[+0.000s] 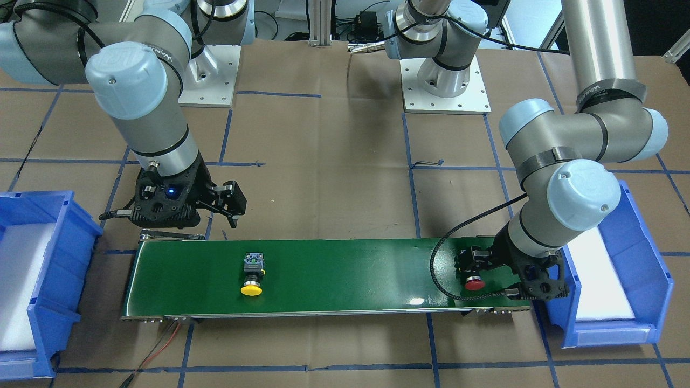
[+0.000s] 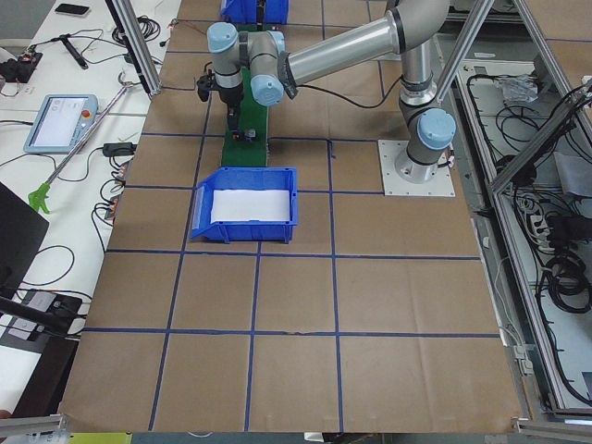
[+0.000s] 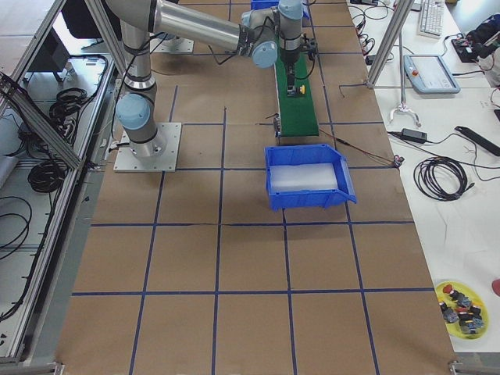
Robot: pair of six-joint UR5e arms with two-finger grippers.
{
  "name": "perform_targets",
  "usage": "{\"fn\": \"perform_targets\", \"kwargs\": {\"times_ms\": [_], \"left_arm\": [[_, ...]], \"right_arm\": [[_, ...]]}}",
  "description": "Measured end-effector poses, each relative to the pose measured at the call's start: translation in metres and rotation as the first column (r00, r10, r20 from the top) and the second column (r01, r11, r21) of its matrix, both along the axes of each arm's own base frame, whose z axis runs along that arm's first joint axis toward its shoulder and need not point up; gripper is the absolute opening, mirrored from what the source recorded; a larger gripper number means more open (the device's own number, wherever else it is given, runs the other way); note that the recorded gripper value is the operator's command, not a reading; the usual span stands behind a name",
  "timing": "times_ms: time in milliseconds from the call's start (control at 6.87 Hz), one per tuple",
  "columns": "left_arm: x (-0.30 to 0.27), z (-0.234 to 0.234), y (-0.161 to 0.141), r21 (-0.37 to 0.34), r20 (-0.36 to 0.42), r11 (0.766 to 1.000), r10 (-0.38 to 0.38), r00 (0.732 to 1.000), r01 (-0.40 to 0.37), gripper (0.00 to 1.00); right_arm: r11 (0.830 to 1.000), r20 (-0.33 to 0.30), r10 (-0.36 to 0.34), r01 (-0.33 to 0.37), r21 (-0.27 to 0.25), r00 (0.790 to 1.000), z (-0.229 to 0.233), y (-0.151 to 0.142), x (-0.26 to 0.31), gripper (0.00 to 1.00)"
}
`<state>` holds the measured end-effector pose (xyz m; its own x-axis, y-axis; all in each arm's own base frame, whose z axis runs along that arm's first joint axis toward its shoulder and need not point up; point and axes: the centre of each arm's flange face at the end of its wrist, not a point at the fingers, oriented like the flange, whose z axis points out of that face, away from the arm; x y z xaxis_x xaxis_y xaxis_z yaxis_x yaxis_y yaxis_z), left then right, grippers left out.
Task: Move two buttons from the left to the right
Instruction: 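Release the red button on the belt while the right gripper grasps the yellow button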
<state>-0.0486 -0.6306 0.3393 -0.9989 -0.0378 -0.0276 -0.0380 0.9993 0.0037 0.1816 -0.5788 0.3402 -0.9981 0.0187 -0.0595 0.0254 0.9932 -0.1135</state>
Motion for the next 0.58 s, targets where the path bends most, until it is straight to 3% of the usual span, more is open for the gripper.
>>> {"fn": "perform_targets", "kwargs": {"times_ms": [582], "left_arm": [[-0.043, 0.082, 0.065, 0.058, -0.020, 0.998, 0.030, 0.999, -0.029, 1.00]], "right_arm": [[0.998, -0.003, 0.007, -0.007, 0.058, 1.000, -0.050, -0.044, 0.007, 1.00]]}}
